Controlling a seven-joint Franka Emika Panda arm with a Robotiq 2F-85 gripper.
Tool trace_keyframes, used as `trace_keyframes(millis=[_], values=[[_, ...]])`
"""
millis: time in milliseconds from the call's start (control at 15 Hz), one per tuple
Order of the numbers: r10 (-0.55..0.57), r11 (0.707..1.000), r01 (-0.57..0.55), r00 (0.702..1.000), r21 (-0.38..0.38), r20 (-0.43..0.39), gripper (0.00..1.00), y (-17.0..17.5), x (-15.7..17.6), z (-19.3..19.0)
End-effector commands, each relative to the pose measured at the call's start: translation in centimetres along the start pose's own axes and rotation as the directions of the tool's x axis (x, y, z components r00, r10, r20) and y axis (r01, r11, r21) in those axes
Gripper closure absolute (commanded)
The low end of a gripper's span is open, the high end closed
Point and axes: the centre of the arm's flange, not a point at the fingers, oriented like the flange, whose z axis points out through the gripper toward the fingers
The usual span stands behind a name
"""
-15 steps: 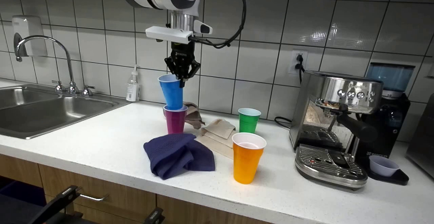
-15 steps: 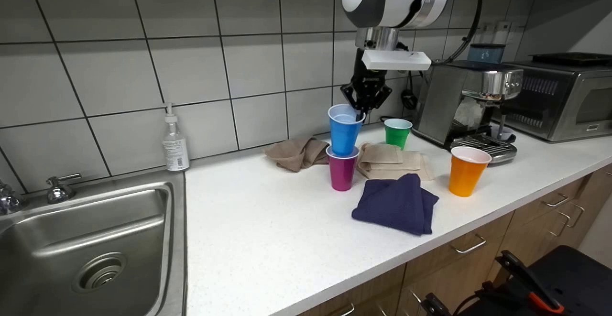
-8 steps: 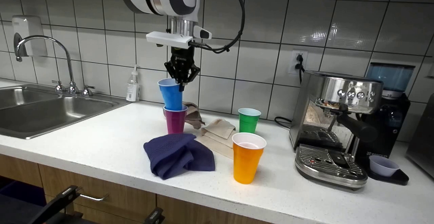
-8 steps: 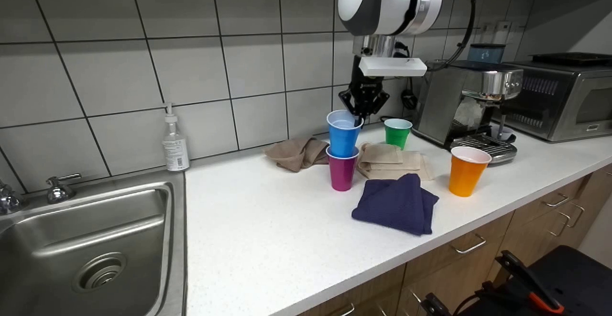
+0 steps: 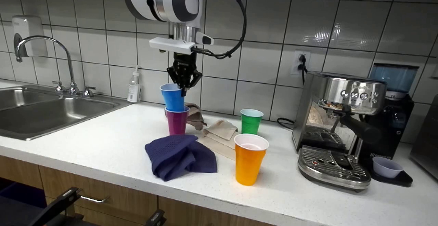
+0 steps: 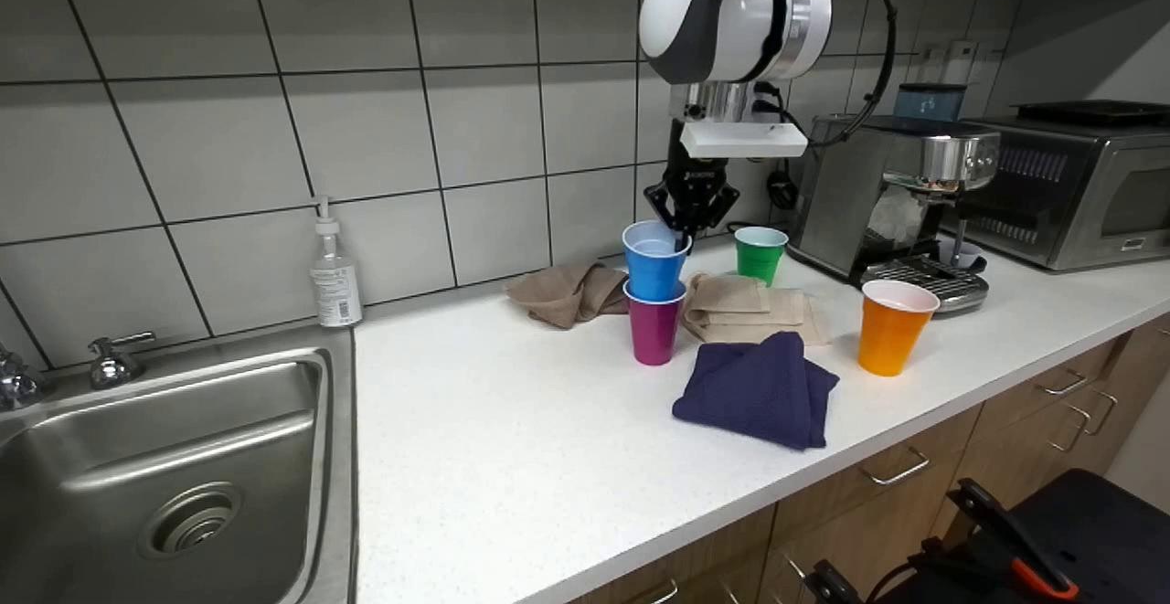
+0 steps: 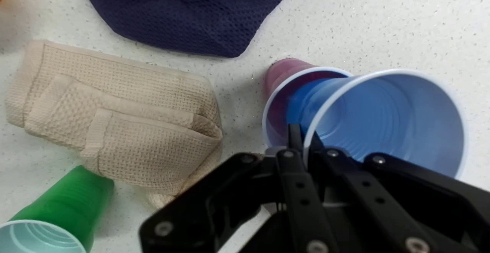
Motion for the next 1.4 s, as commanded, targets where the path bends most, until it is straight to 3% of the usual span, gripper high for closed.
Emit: trace_keyframes(millis=[0,1200,1267,1333], values=[[0.010,1.000,-0.010,1.000,-0.007,0.025,0.99,-0.2,1.3,0.5],[0.030,1.000,-0.030,0.997,-0.003,0.072,0.99,-0.1,2.4,3.3],[0.029,1.000,-0.029,0.997,-0.006,0.075,0.71,0.0,2.4,3.4],[0.029,1.000,-0.029,0.997,-0.007,0.076,0.69,0.0,2.4,3.4]])
